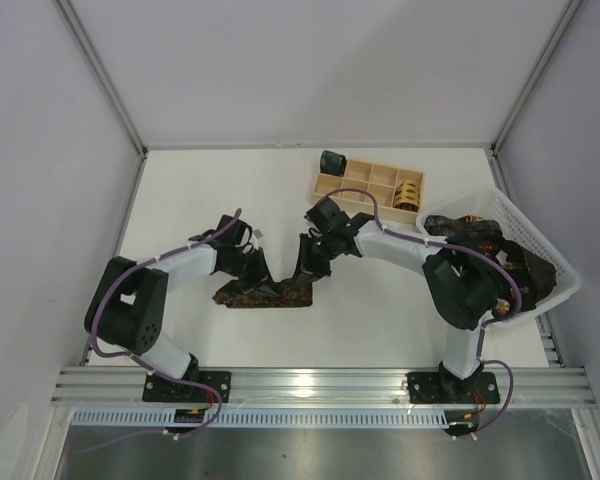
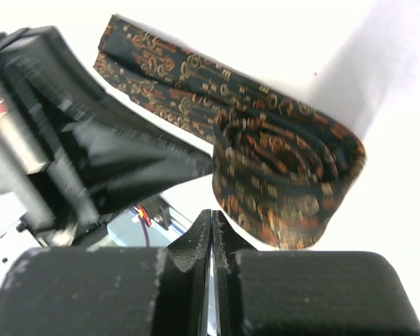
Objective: Roll the ties
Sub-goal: Roll the tie
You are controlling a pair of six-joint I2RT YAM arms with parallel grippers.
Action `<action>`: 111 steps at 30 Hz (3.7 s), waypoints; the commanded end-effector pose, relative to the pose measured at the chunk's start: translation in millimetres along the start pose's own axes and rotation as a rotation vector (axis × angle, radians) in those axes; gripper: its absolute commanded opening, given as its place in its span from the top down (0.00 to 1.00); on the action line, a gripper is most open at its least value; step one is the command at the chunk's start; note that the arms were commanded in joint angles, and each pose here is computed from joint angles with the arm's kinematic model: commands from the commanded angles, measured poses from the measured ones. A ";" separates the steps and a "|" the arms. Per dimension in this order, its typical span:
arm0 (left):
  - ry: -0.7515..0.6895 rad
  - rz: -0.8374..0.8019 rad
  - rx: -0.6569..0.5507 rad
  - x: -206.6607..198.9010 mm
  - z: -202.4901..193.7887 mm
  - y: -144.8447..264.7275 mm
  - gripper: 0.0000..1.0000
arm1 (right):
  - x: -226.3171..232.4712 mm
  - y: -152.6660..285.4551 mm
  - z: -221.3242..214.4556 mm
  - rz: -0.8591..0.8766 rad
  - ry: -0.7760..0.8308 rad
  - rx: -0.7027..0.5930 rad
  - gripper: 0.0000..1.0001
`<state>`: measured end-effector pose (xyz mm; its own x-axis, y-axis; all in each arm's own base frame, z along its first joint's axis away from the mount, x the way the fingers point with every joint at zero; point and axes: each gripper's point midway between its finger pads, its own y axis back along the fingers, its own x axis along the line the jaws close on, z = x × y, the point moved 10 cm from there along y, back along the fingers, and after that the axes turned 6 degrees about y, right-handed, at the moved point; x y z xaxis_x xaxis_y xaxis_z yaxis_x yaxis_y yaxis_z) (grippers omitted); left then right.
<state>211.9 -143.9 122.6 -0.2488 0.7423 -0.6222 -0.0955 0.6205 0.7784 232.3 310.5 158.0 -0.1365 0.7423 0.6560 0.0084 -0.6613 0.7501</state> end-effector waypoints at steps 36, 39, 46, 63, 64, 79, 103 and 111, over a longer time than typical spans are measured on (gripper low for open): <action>-0.086 -0.031 0.023 -34.9 20.7 -9.9 0.92 | -68.8 32.8 14.1 0.212 0.122 -0.006 0.33; -0.088 -0.011 0.022 -30.5 21.2 -11.6 0.92 | -68.1 20.5 13.2 0.242 0.118 0.013 0.33; -0.078 0.003 0.011 -21.5 22.7 -6.7 0.92 | -72.8 -0.7 10.6 0.234 0.119 0.053 0.32; -0.080 0.035 0.018 -8.3 19.9 -10.6 0.92 | -48.1 -6.5 12.9 0.339 0.114 0.073 0.55; -0.077 0.036 0.021 -7.7 19.8 -11.4 0.92 | -47.3 -5.8 13.1 0.339 0.108 0.074 0.58; -0.120 -0.020 0.097 -34.5 -5.4 -34.3 0.91 | -39.5 24.9 3.3 0.131 0.007 0.164 0.83; -0.151 -0.021 0.062 -24.2 -29.4 -19.7 0.88 | 10.2 9.8 -30.4 -0.453 0.142 0.225 0.85; -0.126 0.010 0.030 -5.6 -37.4 -10.5 0.92 | 26.2 -2.6 -28.0 -0.503 0.155 0.198 0.84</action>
<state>181.4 -170.9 119.1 -0.1474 0.7601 -0.6329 -0.0369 0.6352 0.7714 197.0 320.0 165.0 -0.3300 0.9116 0.2451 0.1435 -0.2082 0.9675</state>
